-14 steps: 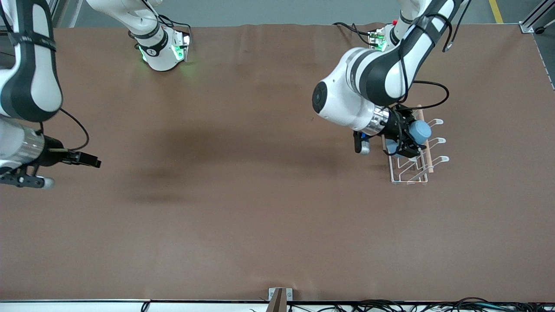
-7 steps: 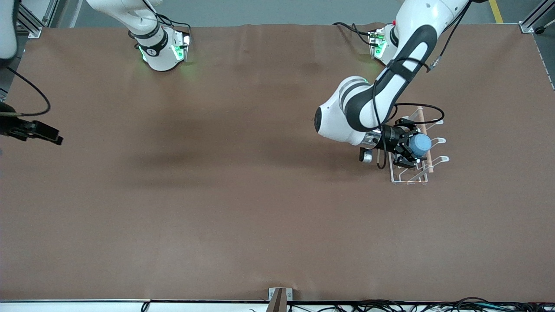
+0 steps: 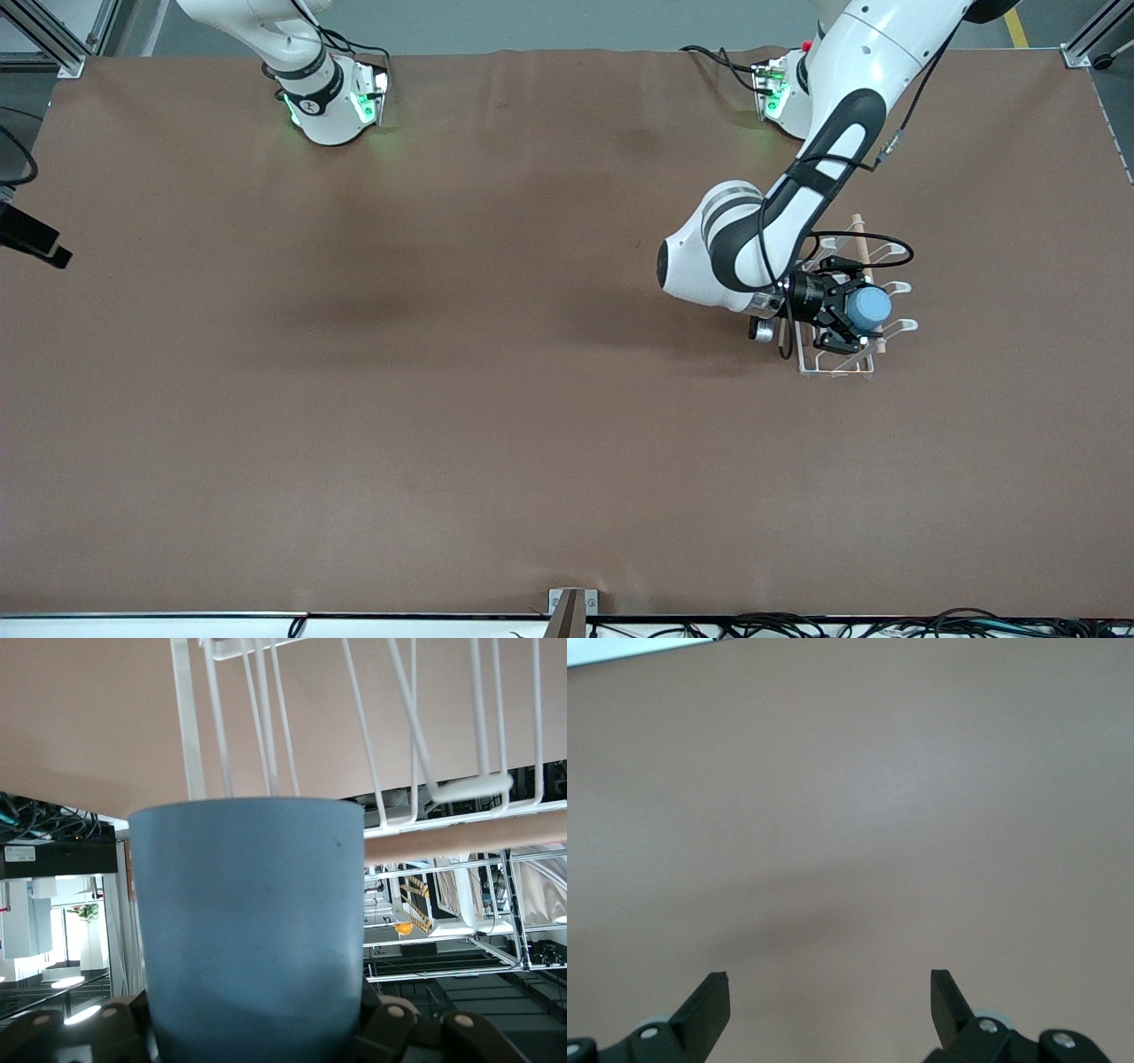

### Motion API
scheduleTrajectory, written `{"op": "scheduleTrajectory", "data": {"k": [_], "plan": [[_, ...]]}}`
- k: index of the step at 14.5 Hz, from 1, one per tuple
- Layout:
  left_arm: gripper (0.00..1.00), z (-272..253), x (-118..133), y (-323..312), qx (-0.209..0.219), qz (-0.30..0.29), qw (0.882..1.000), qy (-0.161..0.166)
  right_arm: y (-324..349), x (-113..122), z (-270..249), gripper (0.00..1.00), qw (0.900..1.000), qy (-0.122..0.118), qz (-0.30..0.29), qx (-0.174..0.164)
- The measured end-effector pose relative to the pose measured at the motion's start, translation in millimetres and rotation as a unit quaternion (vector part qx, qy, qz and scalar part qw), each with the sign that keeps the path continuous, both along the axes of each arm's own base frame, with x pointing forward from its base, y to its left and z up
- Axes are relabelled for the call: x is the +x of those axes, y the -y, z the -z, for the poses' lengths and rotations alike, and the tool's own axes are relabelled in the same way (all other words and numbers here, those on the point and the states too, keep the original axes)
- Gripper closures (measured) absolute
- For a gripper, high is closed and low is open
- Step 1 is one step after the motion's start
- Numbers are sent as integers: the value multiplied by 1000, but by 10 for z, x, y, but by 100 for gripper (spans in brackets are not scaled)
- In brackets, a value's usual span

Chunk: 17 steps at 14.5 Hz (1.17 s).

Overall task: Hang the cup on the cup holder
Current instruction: 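Lower the cup onto a hook of the cup holder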

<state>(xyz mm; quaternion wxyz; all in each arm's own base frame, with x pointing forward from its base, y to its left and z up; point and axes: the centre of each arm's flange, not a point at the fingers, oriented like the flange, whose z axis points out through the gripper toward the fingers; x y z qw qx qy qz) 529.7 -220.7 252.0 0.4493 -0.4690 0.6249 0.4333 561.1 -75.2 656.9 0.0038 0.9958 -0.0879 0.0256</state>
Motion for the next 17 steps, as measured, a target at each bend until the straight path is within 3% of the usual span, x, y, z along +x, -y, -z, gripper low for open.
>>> {"op": "scheduleTrajectory", "data": {"k": [5,10,13,17], "plan": [[27,185,47,-60,-14,4,1000,-6,154,-54,-8,0,1000,-12,14,3],[24,211,101,-91,-30,2,999,13,250,-62,24,0,1000,-16,21,6],[0,202,108,-88,-37,-8,998,52,200,-54,26,0,1000,-17,16,7],[0,29,218,-44,-61,-34,994,84,144,-44,42,0,1000,-19,11,7]]}}
